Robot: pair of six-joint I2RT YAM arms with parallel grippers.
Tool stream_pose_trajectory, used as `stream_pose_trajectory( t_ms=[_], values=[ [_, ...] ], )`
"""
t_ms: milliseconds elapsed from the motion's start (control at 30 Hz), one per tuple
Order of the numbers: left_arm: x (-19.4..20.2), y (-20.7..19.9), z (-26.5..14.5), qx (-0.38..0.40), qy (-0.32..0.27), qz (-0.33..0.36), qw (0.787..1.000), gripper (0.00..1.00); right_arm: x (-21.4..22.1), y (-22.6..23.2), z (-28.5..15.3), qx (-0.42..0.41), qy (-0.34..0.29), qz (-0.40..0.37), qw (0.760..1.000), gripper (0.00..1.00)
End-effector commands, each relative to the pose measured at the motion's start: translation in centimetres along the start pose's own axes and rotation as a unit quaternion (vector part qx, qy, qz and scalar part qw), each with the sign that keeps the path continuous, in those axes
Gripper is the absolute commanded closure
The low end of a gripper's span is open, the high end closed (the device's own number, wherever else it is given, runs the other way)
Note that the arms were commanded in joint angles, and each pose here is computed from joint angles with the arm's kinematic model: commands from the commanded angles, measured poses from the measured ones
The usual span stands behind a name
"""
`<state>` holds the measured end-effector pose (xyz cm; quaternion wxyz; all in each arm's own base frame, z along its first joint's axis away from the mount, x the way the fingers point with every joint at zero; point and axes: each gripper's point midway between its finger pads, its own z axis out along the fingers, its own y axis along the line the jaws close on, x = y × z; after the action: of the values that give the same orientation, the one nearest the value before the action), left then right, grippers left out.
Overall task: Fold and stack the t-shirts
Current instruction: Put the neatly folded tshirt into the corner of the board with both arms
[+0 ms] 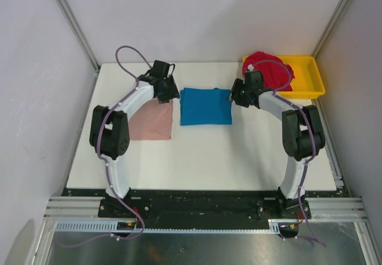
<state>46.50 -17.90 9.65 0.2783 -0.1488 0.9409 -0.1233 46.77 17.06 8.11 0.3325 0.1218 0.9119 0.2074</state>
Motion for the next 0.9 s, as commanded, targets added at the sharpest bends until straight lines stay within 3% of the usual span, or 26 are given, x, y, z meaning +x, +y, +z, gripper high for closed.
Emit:
stream_pose_trajectory(
  t_ms=[0,200,467,867],
  values=[
    [1.7,-2.7,-3.9,0.074,0.012,0.048,0.996,0.45,-4.8,0.5,2.3,0.001,-0.061,-0.018,0.998,0.42],
    [5.0,-4.3,-4.8,0.102,0.038,0.076,0.991,0.46,-5.7,-0.3,5.3,0.016,-0.057,-0.023,0.998,0.42],
    [8.1,-3.3,-3.9,0.093,0.064,0.069,0.991,0.48,-5.9,-1.0,8.0,0.029,-0.048,-0.030,0.998,0.42],
    [9.2,-1.6,-2.1,0.062,0.066,0.067,0.994,0.48,-5.1,-1.5,10.4,0.034,-0.033,-0.031,0.998,0.44]
  ],
)
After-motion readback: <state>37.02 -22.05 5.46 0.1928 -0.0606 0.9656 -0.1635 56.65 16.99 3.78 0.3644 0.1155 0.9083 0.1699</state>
